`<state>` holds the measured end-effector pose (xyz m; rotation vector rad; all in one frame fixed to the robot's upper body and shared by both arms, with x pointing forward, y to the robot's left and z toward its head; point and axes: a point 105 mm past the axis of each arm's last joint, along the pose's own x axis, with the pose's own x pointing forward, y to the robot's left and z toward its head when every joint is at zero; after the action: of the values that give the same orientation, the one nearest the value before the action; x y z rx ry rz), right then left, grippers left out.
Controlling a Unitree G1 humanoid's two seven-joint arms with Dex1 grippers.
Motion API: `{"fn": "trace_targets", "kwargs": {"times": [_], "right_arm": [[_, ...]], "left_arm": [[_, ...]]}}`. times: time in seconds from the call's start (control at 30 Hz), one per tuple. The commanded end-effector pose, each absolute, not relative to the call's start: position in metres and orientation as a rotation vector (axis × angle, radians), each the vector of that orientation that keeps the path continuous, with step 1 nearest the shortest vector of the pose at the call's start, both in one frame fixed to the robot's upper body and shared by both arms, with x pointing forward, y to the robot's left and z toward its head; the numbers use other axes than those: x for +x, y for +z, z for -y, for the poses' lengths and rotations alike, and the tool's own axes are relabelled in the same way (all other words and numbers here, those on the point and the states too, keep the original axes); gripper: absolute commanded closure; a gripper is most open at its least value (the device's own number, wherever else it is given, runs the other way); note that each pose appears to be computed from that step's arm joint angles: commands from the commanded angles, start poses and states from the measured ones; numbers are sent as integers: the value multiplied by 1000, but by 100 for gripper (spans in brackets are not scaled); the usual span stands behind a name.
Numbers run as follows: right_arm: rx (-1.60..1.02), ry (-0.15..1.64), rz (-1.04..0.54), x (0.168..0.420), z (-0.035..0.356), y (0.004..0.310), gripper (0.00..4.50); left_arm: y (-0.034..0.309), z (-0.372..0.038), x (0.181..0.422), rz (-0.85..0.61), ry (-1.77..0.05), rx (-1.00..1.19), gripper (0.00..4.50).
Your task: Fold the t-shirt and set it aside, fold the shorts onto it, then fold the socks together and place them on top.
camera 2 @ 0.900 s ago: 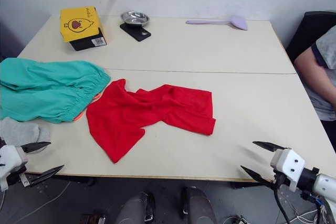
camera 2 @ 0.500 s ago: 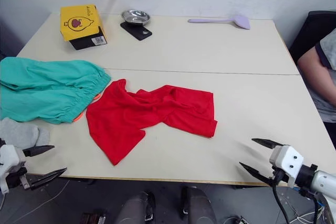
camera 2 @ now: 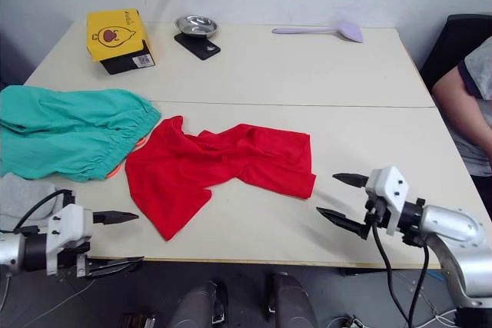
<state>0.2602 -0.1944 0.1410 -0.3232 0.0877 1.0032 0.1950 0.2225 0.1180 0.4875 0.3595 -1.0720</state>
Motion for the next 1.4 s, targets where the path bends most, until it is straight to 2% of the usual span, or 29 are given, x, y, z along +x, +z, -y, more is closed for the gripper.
{"fn": "trace_targets", "kwargs": {"times": [0.03, 0.57, 0.97, 1.2, 1.33, 1.4], "right_arm": [[-351, 1029, -82, 264, 193, 146, 4], [-390, 1083, -110, 284, 194, 146, 4], [-348, 1034, -257, 302, 204, 129, 4], [-315, 1072, -294, 305, 194, 123, 0], [-268, 1049, -326, 315, 183, 114, 0], [-246, 1023, -344, 321, 180, 111, 0]], "left_arm": [[122, -216, 195, -340, -1075, 511, 0], [113, -212, 195, -367, -1060, 508, 0], [98, -194, 218, -389, -1019, 511, 0], [93, -193, 222, -421, -1002, 521, 208], [86, -204, 222, -468, -964, 565, 334], [85, -204, 218, -480, -972, 551, 334]]}}
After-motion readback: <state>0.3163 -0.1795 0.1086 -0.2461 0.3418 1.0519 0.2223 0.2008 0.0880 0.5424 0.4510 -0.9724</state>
